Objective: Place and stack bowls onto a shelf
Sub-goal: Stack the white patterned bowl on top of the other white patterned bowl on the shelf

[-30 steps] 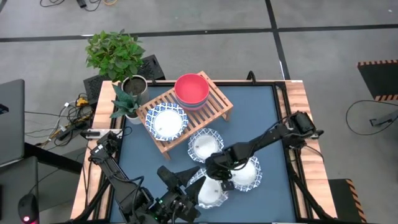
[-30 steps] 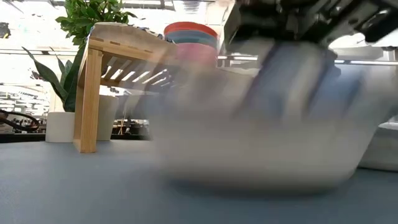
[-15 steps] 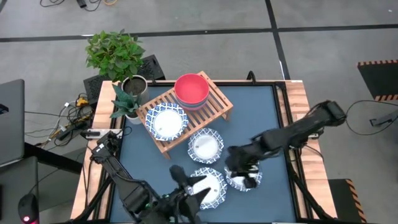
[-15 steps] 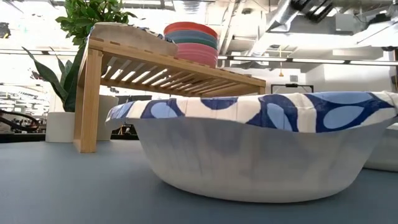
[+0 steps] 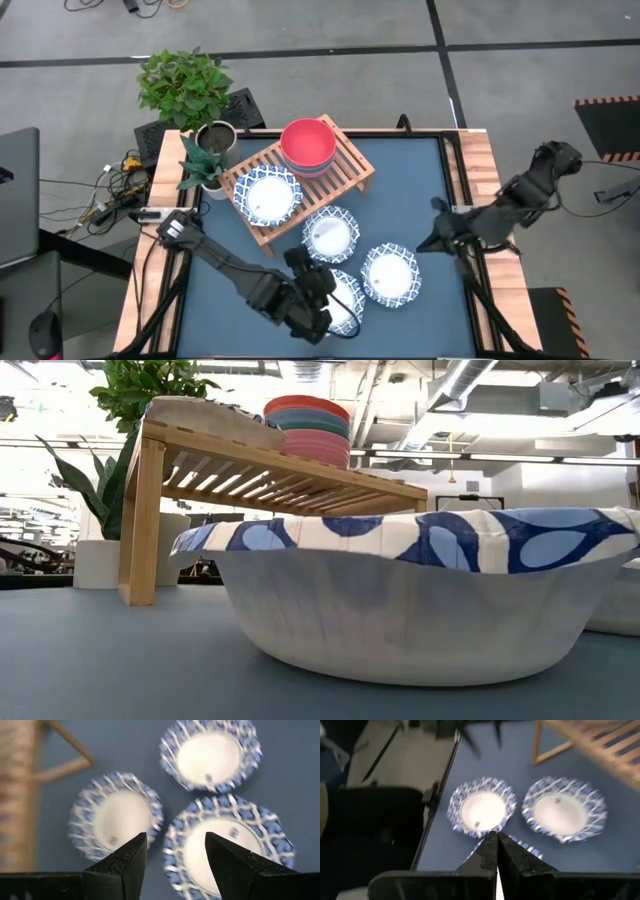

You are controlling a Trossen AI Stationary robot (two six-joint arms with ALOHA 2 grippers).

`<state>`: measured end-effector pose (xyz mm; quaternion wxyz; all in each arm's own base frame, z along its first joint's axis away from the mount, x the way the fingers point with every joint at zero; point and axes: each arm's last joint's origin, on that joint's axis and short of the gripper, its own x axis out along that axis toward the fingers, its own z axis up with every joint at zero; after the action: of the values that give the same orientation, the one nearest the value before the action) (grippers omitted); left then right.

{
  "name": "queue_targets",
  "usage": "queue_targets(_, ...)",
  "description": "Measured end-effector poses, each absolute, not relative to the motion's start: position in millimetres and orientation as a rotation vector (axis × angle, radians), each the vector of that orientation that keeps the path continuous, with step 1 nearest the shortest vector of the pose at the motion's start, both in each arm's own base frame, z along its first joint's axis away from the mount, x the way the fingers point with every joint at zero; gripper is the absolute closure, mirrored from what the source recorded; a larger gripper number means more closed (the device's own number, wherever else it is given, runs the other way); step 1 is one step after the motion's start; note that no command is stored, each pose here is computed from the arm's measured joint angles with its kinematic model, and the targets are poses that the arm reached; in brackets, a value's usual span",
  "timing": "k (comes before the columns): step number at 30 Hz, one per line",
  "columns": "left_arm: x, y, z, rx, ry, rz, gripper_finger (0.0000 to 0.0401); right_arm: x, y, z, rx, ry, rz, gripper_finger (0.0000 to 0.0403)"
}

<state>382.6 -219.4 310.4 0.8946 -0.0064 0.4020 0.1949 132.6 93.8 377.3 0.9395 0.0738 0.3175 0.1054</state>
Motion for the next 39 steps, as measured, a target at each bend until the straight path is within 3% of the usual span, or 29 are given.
queue_targets(13, 383, -210, 230, -0.293, 0.897, 0.596, 0.0214, 115, 105, 376, 0.104, 0.626, 0.195, 0.0378)
queue_targets(21, 375, -211, 207, -0.564, 0.985, 0.685, 0.0214, 128, 119, 361, 0.022, 0.725, 0.160, 0.0378)
queue_targets(28, 366, -228, 197, -0.678, 1.067, 0.629, 0.0214, 134, 125, 352, -0.028, 0.782, 0.139, 0.0378)
queue_targets(33, 359, -241, 197, -0.557, 1.109, 0.517, 0.0214, 134, 125, 352, -0.034, 0.787, 0.138, 0.0378)
queue_targets(39, 348, -262, 198, -0.060, 1.120, 0.187, 0.0214, 134, 124, 352, -0.041, 0.787, 0.140, 0.0378)
